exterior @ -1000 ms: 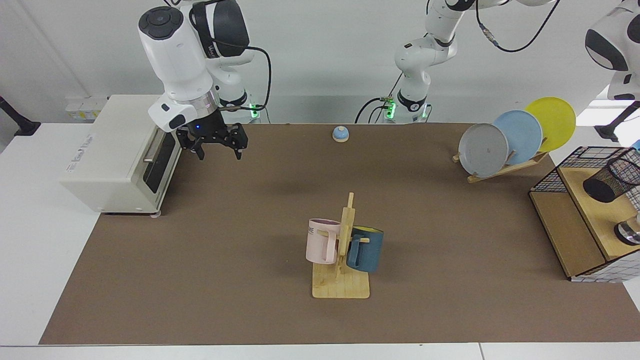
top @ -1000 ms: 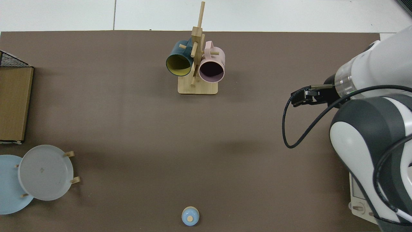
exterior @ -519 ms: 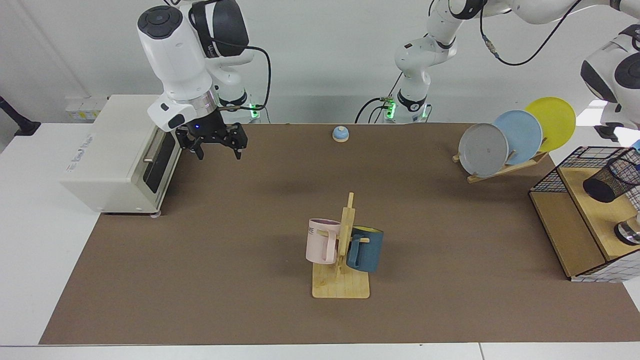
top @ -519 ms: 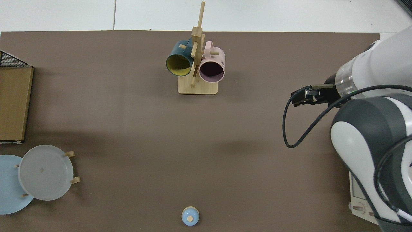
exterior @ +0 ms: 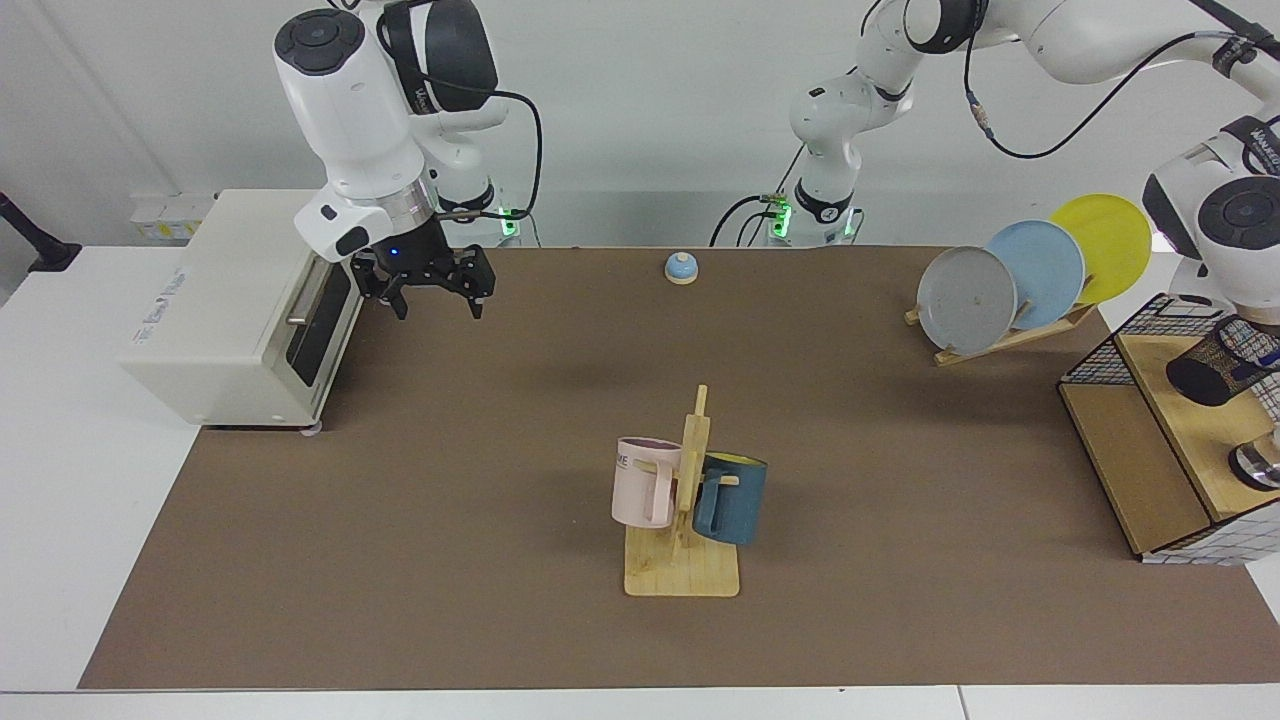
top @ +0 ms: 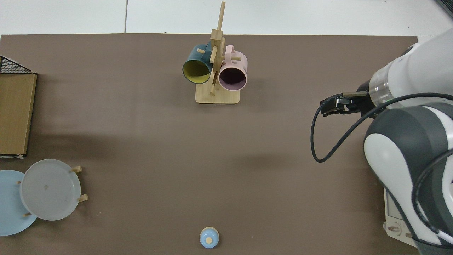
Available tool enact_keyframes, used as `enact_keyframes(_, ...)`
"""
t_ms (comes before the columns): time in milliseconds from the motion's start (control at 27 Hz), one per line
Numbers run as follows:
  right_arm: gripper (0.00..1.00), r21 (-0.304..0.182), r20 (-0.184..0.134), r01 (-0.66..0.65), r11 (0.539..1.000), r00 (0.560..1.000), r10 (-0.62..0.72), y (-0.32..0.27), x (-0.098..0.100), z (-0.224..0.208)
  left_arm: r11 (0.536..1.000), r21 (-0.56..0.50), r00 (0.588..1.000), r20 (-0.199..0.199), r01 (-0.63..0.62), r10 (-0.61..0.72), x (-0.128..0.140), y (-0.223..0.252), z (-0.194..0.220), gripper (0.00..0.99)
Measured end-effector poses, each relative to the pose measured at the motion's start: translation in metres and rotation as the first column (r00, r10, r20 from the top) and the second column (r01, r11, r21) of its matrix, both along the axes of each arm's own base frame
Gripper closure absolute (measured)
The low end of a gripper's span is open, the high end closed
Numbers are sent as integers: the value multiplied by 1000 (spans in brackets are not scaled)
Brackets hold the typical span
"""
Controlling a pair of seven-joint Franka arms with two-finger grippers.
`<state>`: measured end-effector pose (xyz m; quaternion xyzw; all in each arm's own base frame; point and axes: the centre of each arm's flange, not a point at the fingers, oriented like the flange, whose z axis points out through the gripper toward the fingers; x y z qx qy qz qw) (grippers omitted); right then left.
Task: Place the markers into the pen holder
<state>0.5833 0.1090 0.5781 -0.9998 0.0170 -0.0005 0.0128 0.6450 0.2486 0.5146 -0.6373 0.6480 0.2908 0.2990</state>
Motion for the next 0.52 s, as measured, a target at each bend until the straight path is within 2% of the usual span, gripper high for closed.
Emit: enact_keyframes(519,0,0,-2,0,1000,1000,0,0,1,-1,1000,-19,1000,-25,-5,5,-6,5,-25,824)
